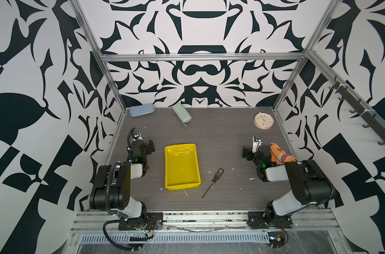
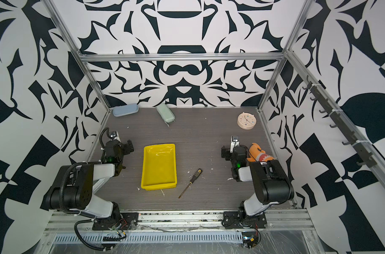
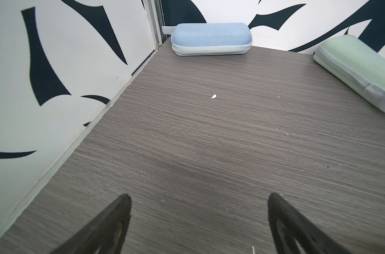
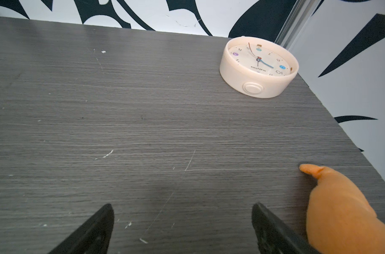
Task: Put the screwdriver in the bin
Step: Pick up the screwdriver from the bottom-center of the table.
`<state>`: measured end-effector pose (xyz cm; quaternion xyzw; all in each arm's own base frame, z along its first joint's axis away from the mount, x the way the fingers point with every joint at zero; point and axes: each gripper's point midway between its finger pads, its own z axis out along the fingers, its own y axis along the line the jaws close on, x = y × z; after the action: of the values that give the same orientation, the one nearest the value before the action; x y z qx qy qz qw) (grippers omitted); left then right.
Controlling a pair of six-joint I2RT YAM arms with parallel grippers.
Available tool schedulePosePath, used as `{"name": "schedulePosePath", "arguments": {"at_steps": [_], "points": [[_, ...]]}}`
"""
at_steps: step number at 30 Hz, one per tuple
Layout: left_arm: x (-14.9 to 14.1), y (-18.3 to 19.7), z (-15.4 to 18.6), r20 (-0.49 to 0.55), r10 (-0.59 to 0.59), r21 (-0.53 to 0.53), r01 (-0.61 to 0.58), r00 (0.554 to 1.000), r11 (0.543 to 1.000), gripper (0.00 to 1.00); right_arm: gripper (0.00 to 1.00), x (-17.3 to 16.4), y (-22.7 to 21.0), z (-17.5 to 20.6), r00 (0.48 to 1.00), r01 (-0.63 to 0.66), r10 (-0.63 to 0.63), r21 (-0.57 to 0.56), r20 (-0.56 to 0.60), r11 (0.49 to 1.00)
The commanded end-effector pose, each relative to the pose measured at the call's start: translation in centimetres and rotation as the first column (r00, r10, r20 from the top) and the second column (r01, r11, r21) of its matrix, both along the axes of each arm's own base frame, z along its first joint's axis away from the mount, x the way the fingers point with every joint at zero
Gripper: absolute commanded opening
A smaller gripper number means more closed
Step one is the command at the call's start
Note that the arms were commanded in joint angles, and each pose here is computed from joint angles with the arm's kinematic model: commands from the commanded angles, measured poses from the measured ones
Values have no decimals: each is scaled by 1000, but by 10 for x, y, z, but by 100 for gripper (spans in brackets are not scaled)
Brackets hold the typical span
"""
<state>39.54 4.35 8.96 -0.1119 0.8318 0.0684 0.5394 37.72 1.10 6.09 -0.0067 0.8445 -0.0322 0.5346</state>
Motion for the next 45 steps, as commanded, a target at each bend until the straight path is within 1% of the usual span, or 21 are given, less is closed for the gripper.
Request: {"name": "schedulePosePath", "arguments": {"at_steps": [1,4,7,9,12,14,17,18,20,22,24,26,27,29,30,32,33,36,39,42,45], "points": [[2,0,5,25,-2,0,2,1000,1000,99,100,10,-3,18,998,21,-21,3,57,1000],[3,0,6,26,-2,0,2,1000,1000,99,100,10,-3,18,998,22,-23,4,59,1000],[2,1,6,30,0,-2,0,1000,1000,99,100,6,8,21,996,-35,35,4,82,999],[0,0,9,44,-4,-1,4,999,1000,99,100,-6,21,27,985,-102,103,-19,140,995],[-6,-21,21,72,-129,-11,130,989,991,99,100,-31,38,39,948,-186,196,-62,252,980],[-13,-29,31,72,-171,-28,174,983,984,99,100,-37,43,44,937,-185,204,-94,285,978],[-25,-28,57,118,-140,-69,148,983,987,99,100,-38,56,50,937,-174,218,-175,275,969],[-31,-32,67,142,-152,-93,166,978,982,99,100,-39,55,54,946,-131,184,-205,267,970],[-44,-51,83,161,-250,-123,271,955,955,99,100,-38,55,64,958,-106,158,-215,240,971],[-64,-72,99,172,-344,-174,372,923,912,99,100,-40,58,83,969,-127,160,-174,189,977],[-84,-87,113,208,-396,-228,438,894,870,99,100,-47,63,114,973,-149,162,-92,165,985],[-99,-93,117,245,-388,-292,449,889,845,99,100,-54,64,139,968,-152,150,-4,200,988],[-106,-94,117,258,-378,-318,448,889,836,99,100,-58,63,150,967,-135,117,67,224,989],[-115,-95,115,266,-364,-352,442,892,825,99,100,-64,52,163,967,-64,12,197,254,978],[-119,-94,115,267,-353,-365,433,897,824,99,100,-66,43,167,963,-9,-66,277,262,961],[-123,-93,114,262,-335,-392,418,905,820,99,100,-72,17,167,931,148,-276,442,239,885],[-124,-93,113,256,-331,-406,411,908,816,99,100,-75,9,166,916,203,-337,477,216,855],[-123,-90,107,209,-296,-455,360,932,815,99,100,-77,5,161,919,266,-370,477,138,838],[-120,-70,89,74,-159,-521,174,985,836,99,100,-82,-1,149,902,355,-429,492,42,795],[-119,-63,75,-48,-106,-546,63,993,835,99,100,-98,-16,137,858,457,-513,494,-27,739],[-118,-65,70,-90,-125,-548,56,988,835,99,100,-111,-26,135,838,480,-545,507,-23,716]]}}
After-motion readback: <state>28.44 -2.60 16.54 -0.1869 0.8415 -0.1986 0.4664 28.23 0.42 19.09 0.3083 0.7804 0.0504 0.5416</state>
